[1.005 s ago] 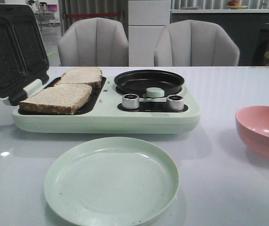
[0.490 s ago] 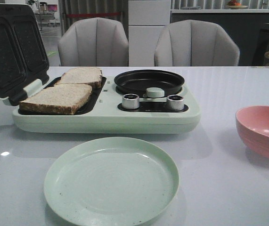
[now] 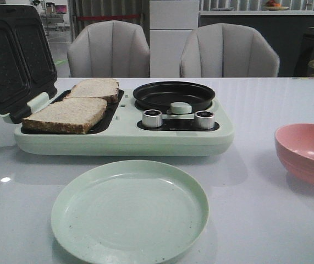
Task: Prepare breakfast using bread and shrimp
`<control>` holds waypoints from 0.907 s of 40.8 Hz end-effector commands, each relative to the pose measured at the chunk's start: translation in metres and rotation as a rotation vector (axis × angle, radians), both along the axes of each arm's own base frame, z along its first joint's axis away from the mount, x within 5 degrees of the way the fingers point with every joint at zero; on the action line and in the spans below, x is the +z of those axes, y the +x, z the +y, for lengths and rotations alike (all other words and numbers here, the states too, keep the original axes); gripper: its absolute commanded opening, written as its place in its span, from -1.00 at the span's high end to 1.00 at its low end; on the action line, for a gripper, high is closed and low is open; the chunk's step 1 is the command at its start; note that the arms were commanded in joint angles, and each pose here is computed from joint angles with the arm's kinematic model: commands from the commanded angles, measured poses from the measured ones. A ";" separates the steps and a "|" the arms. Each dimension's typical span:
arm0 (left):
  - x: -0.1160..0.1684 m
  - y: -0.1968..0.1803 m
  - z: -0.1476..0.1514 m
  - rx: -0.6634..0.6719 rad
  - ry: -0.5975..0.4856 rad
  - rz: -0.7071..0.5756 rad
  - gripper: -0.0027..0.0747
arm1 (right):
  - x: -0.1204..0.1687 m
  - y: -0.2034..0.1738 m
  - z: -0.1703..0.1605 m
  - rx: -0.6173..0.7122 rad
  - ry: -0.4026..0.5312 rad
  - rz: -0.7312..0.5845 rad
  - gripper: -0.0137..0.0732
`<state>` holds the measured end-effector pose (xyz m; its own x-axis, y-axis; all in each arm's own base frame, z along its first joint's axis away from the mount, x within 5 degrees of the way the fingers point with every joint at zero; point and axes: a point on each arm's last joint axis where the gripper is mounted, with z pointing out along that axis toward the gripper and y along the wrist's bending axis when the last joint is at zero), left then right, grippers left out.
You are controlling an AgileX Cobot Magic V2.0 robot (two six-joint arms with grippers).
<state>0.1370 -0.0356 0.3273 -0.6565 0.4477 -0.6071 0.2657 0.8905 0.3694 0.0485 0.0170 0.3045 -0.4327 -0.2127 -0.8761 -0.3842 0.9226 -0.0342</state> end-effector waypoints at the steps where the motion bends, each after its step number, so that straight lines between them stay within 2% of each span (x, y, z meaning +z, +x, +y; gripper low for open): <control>1: 0.006 0.023 -0.004 0.049 0.041 -0.018 -0.44 | 0.015 0.003 0.001 -0.002 0.026 -0.095 -0.34; 5: 0.000 0.049 -0.002 0.141 0.043 0.065 -0.44 | 0.015 0.003 0.001 -0.002 0.026 -0.095 -0.34; 9: 0.000 0.075 0.011 0.237 -0.019 0.118 -0.44 | 0.015 0.003 0.001 -0.002 0.026 -0.095 -0.34; 15: 0.002 0.109 0.035 0.276 -0.201 0.169 -0.44 | 0.015 0.003 0.001 -0.002 0.026 -0.095 -0.34; 21: 0.008 0.137 0.062 0.288 -0.355 0.137 -0.43 | 0.015 0.003 0.001 -0.002 0.026 -0.095 -0.34; 25: 0.011 0.152 0.080 0.312 -0.438 0.093 -0.26 | 0.015 0.003 0.001 -0.002 0.026 -0.095 -0.34; 28: 0.013 0.165 0.094 0.353 -0.482 0.054 -0.05 | 0.015 0.003 0.001 -0.002 0.026 -0.095 -0.34; 37: 0.014 0.202 0.110 0.377 -0.518 0.019 0.52 | 0.015 0.003 0.001 -0.002 0.026 -0.095 -0.34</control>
